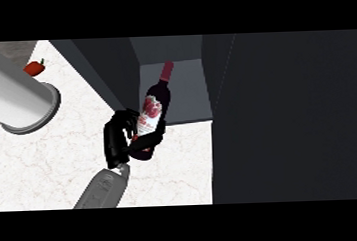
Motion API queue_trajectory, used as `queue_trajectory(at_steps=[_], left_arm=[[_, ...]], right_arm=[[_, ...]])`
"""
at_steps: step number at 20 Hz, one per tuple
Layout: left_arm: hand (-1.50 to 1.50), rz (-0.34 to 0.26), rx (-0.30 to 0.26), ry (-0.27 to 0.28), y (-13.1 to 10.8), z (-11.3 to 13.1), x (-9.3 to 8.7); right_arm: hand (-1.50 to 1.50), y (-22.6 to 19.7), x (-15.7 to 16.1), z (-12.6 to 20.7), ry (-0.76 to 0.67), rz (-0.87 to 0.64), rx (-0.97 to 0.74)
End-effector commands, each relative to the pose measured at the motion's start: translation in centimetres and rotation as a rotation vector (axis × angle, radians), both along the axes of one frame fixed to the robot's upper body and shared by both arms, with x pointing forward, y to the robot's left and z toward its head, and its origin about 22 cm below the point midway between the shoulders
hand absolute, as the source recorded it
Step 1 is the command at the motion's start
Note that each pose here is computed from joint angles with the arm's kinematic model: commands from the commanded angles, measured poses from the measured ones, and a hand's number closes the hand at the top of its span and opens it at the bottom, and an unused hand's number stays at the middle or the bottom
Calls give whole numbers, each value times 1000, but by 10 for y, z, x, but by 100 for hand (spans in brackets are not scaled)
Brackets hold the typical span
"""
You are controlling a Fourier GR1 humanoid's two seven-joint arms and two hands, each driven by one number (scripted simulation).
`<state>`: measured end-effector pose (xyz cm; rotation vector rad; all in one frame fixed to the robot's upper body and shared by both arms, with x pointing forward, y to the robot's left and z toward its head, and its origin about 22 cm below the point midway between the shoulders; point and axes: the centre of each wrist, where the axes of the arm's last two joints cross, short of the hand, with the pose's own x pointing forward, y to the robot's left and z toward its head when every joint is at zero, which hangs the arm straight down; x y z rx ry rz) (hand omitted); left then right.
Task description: Pick up the wine, place it into the cabinet and close the cabinet
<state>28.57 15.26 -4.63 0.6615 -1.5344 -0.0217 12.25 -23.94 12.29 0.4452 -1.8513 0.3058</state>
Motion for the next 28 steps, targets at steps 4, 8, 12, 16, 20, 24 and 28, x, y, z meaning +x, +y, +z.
queue_trajectory(at_steps=[4,8,12,16,20,24,28], left_arm=[[150,-69,-86,35,-19,37,56],[150,-66,74,-32,-15,33,58],[150,-92,183,-72,-13,35,60],[150,-109,238,-80,-23,33,57],[150,-115,233,-74,-39,32,53],[150,-95,208,-62,-52,33,52],[150,-75,223,-13,-54,33,55]], right_arm=[[-150,1,-7,11,-11,21,55],[-150,1,-4,5,-8,46,38],[-150,4,1,6,-13,68,20],[-150,6,2,5,-19,68,57],[-150,4,0,7,-32,82,51],[-150,-1,0,6,-31,78,45],[-150,1,0,6,-29,84,47]])
